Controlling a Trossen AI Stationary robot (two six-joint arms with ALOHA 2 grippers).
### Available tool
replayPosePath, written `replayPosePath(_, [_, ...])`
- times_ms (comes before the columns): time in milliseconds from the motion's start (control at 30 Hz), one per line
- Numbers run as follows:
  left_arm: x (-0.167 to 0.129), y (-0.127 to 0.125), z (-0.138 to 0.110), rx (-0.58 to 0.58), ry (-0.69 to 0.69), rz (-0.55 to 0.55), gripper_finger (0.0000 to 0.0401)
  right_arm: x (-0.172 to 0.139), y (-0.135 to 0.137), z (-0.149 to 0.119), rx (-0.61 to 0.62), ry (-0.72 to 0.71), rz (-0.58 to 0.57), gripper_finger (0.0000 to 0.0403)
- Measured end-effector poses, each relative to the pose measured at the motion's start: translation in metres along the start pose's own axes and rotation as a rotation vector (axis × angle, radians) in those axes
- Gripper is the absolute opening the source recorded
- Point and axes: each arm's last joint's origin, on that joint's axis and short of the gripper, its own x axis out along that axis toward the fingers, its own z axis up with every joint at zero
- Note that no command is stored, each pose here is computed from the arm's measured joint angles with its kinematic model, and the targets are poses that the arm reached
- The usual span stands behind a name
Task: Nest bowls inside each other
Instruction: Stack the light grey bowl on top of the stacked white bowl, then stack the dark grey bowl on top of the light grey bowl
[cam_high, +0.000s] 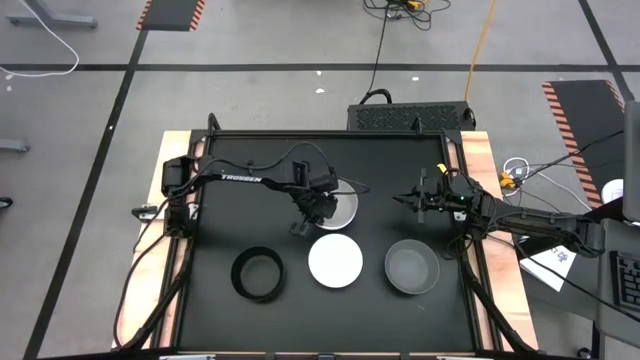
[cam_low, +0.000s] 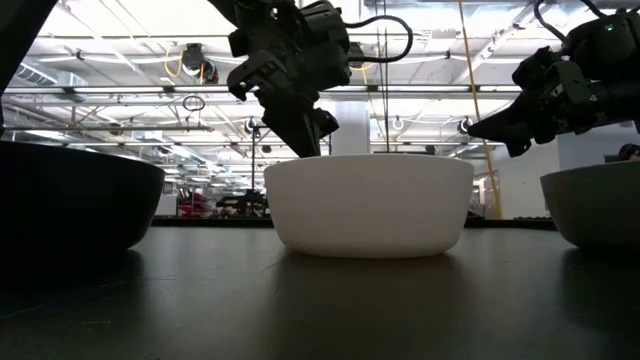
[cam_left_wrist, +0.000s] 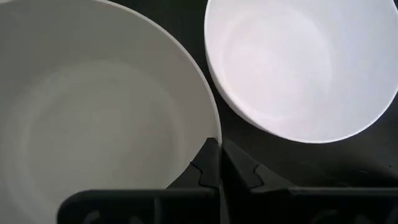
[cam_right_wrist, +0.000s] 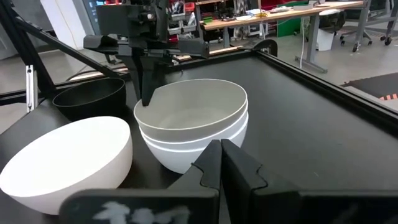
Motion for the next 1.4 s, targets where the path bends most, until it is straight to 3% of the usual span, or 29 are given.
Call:
replayPosePath(333, [0.000, 0.000, 0.000, -0.007, -0.002, -0.002, 0.0008, 0.000, 0.000, 0.000, -0.001, 0.000, 0.000, 0.0000])
replayPosePath(1000, [-0.005, -0.002, 0.005, 0.011, -0.049, -0.005, 0.0160, 0.000, 0.000, 0.000, 0.000, 0.000, 0.000, 0.0000])
replayPosePath(1133, [-0.022, -0.009, 0.011, 0.041, -0.078, 0.056, 0.0189, 0.000, 0.000, 0.000, 0.002, 0.000, 0.000, 0.0000])
replayPosePath(1400, [-0.090, -0.039, 0.020, 0.086, -0.222, 0.128, 0.0211, 0.000, 0.000, 0.000, 0.008, 0.004, 0.000, 0.0000])
